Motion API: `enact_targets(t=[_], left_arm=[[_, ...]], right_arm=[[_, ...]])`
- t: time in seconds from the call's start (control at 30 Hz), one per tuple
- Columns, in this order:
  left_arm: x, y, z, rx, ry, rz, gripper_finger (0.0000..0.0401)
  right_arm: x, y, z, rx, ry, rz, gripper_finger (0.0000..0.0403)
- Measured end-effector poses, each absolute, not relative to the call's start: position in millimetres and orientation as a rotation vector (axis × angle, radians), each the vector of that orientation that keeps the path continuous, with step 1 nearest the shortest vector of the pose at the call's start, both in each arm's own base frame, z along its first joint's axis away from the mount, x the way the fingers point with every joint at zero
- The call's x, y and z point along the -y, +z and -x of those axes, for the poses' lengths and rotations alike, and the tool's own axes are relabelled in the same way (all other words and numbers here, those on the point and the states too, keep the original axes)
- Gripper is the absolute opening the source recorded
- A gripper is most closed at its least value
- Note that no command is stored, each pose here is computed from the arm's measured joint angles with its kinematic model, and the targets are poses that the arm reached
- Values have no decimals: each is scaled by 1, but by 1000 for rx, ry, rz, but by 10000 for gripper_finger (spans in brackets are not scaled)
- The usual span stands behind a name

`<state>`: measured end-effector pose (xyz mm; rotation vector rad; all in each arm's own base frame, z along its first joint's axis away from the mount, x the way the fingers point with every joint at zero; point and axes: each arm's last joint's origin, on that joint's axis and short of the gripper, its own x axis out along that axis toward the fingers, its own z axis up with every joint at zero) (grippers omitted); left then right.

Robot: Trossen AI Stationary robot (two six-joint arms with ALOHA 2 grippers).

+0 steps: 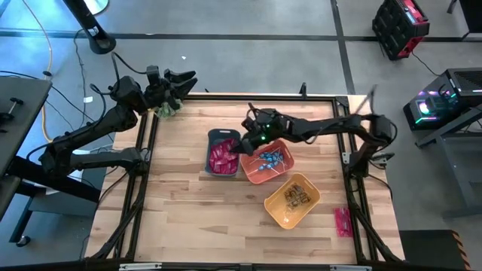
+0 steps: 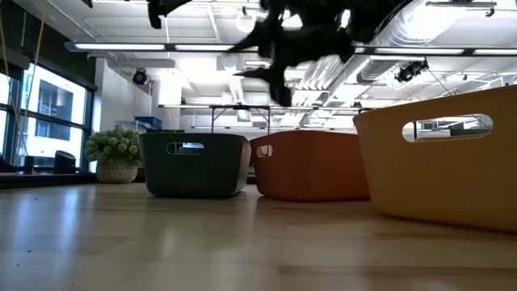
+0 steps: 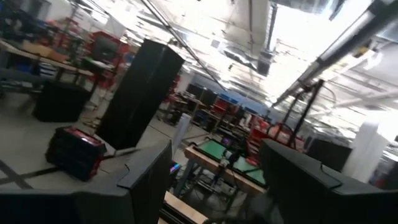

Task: Sort candy
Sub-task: Adjust the yellow bin

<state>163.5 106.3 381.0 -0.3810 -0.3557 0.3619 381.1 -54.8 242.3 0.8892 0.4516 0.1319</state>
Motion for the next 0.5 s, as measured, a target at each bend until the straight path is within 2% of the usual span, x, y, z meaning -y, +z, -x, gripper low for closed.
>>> enact_targets(t=[0.1,0.27,0.37,0.5], left_arm=[[-105,381,-164,334,311,356,239],[-101,378,-166,265,185,293,239],[-100,376,-167,229,158,241,239],[-100,375,-167,213,148,232,239]], right_arm=[[30,263,-362,-534,120,-876,157],[-26,279,-310,-767,-203,-816,156],[-64,277,-276,-919,-395,-918,156],[-115,268,-242,-1132,-529,-1059,156]])
